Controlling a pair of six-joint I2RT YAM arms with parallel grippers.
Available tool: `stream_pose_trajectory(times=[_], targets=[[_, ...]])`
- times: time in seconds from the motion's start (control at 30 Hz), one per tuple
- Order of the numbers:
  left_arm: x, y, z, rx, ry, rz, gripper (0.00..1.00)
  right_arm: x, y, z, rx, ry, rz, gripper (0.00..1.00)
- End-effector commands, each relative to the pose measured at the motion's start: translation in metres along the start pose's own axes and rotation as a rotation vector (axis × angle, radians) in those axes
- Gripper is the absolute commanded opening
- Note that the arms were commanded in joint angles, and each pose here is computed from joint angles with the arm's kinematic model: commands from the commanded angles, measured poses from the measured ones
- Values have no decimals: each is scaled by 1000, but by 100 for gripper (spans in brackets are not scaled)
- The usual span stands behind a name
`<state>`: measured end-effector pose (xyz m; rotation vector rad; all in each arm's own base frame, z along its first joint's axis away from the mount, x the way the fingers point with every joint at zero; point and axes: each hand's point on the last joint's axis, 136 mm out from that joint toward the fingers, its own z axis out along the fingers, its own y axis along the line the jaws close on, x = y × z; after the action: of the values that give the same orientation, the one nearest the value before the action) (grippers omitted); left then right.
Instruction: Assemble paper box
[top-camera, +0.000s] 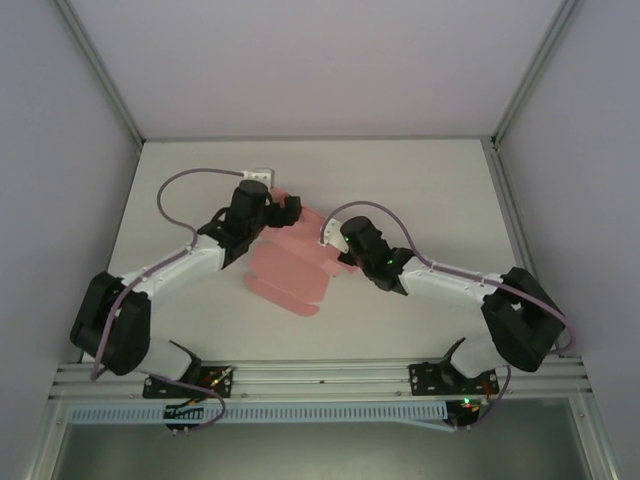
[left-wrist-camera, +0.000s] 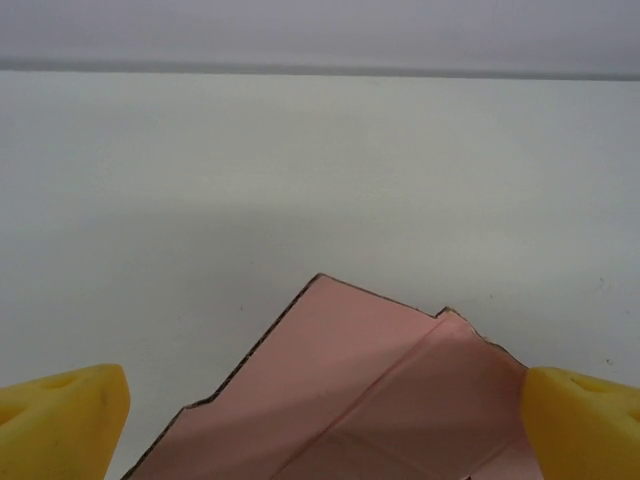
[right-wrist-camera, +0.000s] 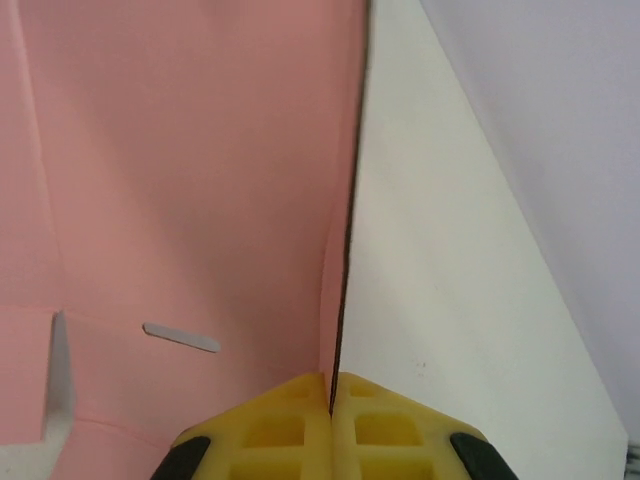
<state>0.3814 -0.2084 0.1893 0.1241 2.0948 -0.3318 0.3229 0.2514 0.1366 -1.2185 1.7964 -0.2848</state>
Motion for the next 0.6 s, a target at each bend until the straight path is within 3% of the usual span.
stream_pose_trajectory(times=[0.0, 0.07, 0.2, 0.4, 0.57], targets=[[9, 15, -28, 27, 14, -47, 100, -28, -22, -12, 52, -128, 96, 0], [5, 26, -45, 28, -15, -59, 100, -20, -24, -11, 56, -102, 108, 0], [10, 66, -66, -102, -18, -126, 100, -13, -23, -11, 47, -94, 129, 0], [39, 134, -62, -269, 67, -263, 100, -12, -20, -13, 19, -95, 138, 0], [36, 135, -35, -184, 74, -274, 100, -13, -19, -15, 7, -104, 144, 0]])
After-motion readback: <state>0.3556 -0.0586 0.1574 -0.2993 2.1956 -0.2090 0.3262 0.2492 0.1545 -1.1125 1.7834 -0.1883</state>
